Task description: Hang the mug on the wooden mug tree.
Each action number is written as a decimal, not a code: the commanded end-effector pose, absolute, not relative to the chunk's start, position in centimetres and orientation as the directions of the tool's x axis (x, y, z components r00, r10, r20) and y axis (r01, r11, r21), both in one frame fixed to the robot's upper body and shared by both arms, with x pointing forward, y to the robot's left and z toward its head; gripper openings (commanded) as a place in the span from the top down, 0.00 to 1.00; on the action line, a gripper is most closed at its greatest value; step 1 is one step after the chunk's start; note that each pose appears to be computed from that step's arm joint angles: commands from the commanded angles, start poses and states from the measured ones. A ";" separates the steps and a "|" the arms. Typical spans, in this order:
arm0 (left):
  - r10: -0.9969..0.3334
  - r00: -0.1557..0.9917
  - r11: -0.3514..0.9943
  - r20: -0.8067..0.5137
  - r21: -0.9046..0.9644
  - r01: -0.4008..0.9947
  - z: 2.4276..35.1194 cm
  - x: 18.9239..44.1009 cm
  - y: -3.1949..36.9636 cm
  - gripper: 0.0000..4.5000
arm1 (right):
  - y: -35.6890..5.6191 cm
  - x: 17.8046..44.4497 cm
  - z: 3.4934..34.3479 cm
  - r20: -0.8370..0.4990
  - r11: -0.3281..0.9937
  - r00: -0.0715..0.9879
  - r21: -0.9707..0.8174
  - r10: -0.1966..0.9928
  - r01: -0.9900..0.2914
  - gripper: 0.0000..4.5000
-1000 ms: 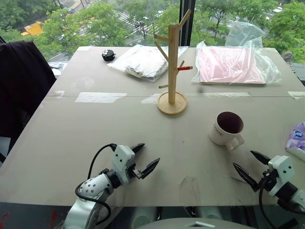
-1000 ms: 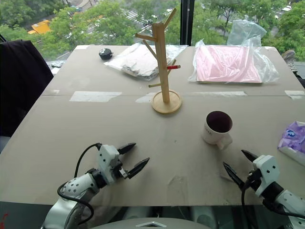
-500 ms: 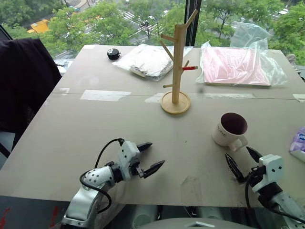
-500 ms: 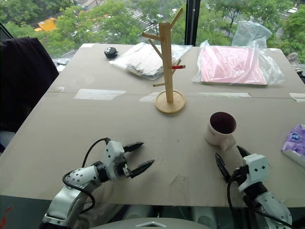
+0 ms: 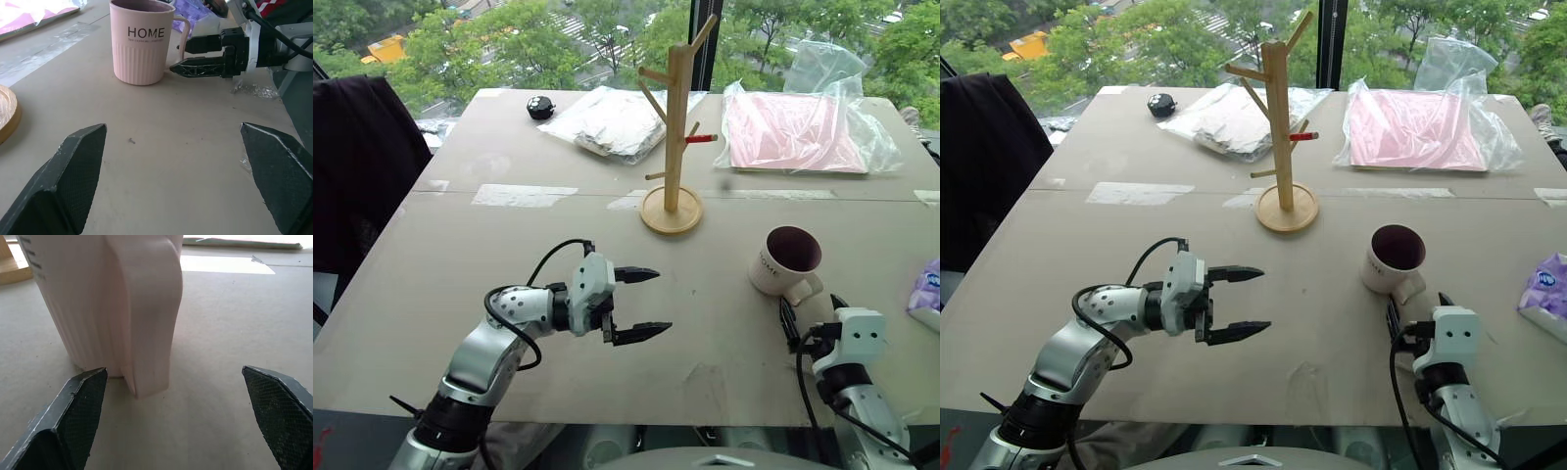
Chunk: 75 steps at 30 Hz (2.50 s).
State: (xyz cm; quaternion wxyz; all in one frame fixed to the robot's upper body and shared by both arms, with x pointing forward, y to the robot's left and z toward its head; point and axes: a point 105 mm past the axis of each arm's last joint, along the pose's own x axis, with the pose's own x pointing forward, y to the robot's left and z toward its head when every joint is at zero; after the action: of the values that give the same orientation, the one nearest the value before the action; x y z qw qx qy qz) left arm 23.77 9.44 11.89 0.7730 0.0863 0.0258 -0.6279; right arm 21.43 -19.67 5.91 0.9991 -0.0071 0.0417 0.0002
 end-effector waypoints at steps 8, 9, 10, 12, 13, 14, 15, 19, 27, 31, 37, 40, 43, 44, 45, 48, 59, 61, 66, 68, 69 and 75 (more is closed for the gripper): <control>-0.971 0.182 0.159 -0.153 0.147 0.976 12.1 22.7 9.1 0.00 | -19.7 22.2 7.3 0.005 0.999 0.999 -0.021 0.041 -0.041 0.68; -0.971 0.183 0.161 -0.153 0.146 0.976 12.0 22.6 9.1 0.00 | -19.7 22.2 7.3 0.004 0.999 0.999 -0.023 0.046 -0.046 0.79; -0.971 0.185 0.163 -0.152 0.145 0.976 12.0 22.6 9.0 0.00 | -19.6 22.2 7.3 0.004 0.998 0.999 -0.025 0.051 -0.051 0.91; -0.970 0.193 0.172 -0.145 0.145 0.974 12.0 22.7 9.0 0.00 | -19.5 22.4 7.3 0.002 0.998 0.998 -0.025 0.061 -0.061 1.00; -0.970 0.202 0.182 -0.137 0.144 0.973 12.1 22.8 9.0 0.00 | -19.4 22.5 7.3 0.003 0.997 0.998 -0.026 0.070 -0.070 1.00; -0.969 0.211 0.193 -0.126 0.143 0.971 12.2 22.9 9.0 0.00 | -19.4 22.6 7.4 0.004 0.996 0.997 -0.030 0.080 -0.080 1.00; -0.968 0.226 0.211 -0.104 0.142 0.967 12.4 23.0 9.0 0.00 | -19.3 22.7 7.4 0.004 0.995 0.995 -0.038 0.095 -0.095 1.00; -0.943 0.331 0.331 0.017 0.111 0.937 12.4 23.3 9.5 0.00 | -18.7 23.4 7.7 -0.019 0.974 0.976 -0.073 0.216 -0.216 1.00; -0.792 0.554 0.572 0.258 -0.007 0.820 13.4 23.9 10.0 0.00 | -17.3 28.2 14.3 -0.105 0.728 0.782 -0.309 0.614 -0.612 1.00; -0.713 0.615 0.647 0.338 -0.023 0.762 14.4 24.2 9.9 0.00 | -17.0 31.3 18.7 -0.190 0.537 0.666 -0.455 0.721 -0.711 1.00; -0.588 0.682 0.762 0.435 0.014 0.648 16.0 24.9 11.0 0.00 | -15.5 36.5 23.3 -0.282 0.321 0.565 -0.594 0.775 -0.737 1.00; -0.567 0.688 0.783 0.453 0.036 0.621 16.6 25.0 11.2 0.00 | -14.2 38.3 25.2 -0.293 0.259 0.539 -0.637 0.790 -0.726 1.00; -0.570 0.681 0.781 0.460 0.043 0.624 16.8 24.8 10.8 0.00 | -13.3 39.4 26.4 -0.291 0.228 0.518 -0.654 0.805 -0.722 1.00; -0.571 0.679 0.779 0.461 0.045 0.625 16.8 24.7 10.6 0.00 | -13.1 39.7 26.6 -0.298 0.214 0.516 -0.664 0.804 -0.717 1.00; -0.573 0.678 0.779 0.461 0.047 0.625 16.9 24.6 10.5 0.00 | -12.9 40.0 26.9 -0.304 0.200 0.514 -0.675 0.802 -0.710 1.00; -0.582 0.671 0.773 0.459 0.057 0.632 17.0 24.5 9.9 0.00 | -12.1 40.6 27.5 -0.312 0.167 0.499 -0.691 0.808 -0.703 1.00; -0.598 0.659 0.761 0.457 0.064 0.646 17.5 24.8 9.1 0.00 | -9.6 40.4 28.9 -0.288 0.112 0.442 -0.720 0.850 -0.685 1.00; -0.599 0.660 0.760 0.454 0.062 0.647 17.4 24.9 9.2 0.00 | -9.7 40.2 29.1 -0.295 0.099 0.438 -0.726 0.849 -0.680 1.00; -0.604 0.659 0.754 0.448 0.054 0.655 17.2 25.0 9.1 0.00 | -9.7 39.9 29.6 -0.319 0.084 0.458 -0.740 0.830 -0.668 1.00; -0.607 0.656 0.750 0.448 0.051 0.659 17.2 25.0 9.0 0.00 | -9.5 40.0 30.1 -0.317 0.105 0.488 -0.744 0.813 -0.660 1.00; -0.609 0.655 0.749 0.447 0.051 0.661 17.2 25.1 9.0 0.00 | -9.4 40.0 30.3 -0.314 0.119 0.500 -0.744 0.807 -0.658 1.00; -0.612 0.656 0.748 0.441 0.054 0.661 16.9 25.1 9.1 0.00 | -9.1 40.0 30.4 -0.312 0.152 0.541 -0.745 0.781 -0.649 0.87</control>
State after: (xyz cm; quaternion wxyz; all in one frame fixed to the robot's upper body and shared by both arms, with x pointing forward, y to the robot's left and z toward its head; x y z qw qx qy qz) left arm 25.48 9.18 16.03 0.9147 -0.0556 -0.2011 -0.3460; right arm 40.37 -9.31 28.68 0.7538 -0.4363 -0.0488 0.4889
